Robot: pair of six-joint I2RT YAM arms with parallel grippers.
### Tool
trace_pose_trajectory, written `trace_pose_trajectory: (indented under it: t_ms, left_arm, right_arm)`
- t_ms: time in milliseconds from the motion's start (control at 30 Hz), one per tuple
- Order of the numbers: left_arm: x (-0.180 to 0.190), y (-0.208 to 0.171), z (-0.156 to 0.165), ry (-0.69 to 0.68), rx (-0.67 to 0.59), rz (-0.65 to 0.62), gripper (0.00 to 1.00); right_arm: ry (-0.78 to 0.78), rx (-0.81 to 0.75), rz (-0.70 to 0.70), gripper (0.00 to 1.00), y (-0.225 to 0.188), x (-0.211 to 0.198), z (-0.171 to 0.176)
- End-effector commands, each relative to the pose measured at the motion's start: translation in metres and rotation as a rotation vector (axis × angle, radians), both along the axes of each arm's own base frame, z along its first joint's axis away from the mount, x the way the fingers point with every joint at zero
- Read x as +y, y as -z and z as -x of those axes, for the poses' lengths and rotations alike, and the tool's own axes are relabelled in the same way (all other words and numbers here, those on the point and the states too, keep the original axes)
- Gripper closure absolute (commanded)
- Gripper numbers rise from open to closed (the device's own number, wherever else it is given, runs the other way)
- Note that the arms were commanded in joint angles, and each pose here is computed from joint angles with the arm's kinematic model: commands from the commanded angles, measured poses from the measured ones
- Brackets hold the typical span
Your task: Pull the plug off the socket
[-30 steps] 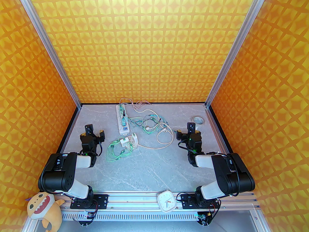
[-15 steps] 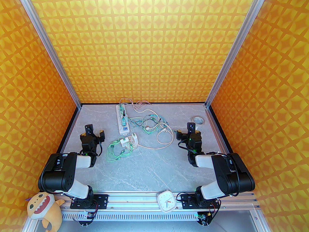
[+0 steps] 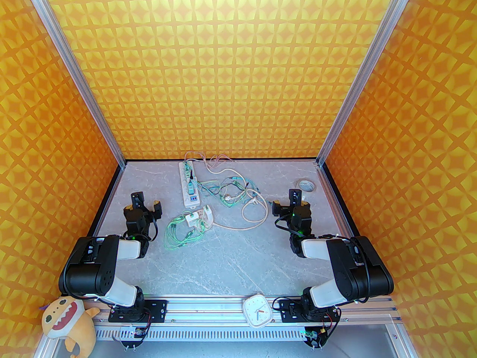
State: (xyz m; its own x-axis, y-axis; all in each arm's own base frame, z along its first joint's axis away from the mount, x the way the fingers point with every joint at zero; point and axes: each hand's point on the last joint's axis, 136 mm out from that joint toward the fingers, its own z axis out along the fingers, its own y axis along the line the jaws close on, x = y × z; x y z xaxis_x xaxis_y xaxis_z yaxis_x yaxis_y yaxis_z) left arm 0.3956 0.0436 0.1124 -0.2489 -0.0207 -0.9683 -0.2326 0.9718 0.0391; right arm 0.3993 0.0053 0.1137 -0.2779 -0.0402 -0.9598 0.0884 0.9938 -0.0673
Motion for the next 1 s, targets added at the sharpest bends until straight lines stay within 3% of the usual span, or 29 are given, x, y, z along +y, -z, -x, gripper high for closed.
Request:
trace_pose_trajectory:
  t_ms: [0,467,700,833,967]
  left_arm:
    - [-0.001,0.001,0.000,0.013,0.000,-0.006,0.01]
    - [-0.001,0.001,0.000,0.014,-0.001,-0.004,0.01]
    - [-0.004,-0.015,0.016,0.020,-0.079,-0.013,0.01]
    - [-0.009,-0.043,0.013,0.002,-0.042,-0.064,0.01]
    - [-0.003,-0.096,0.015,-0.056,-0.013,0.007,0.01]
  right_arm:
    - [-0.018,0.008,0.009,0.01,0.001,0.003,-0.001]
    - [-0.018,0.009,0.008,0.01,0.002,0.003,-0.001]
    - [0.037,-0.030,0.013,0.02,-0.016,-0.007,0.007]
    - [0.155,0.003,-0.039,0.02,-0.054,-0.024,0.018]
    - [0.254,-0.052,-0.194,0.02,-0.088,-0.034,0.028]
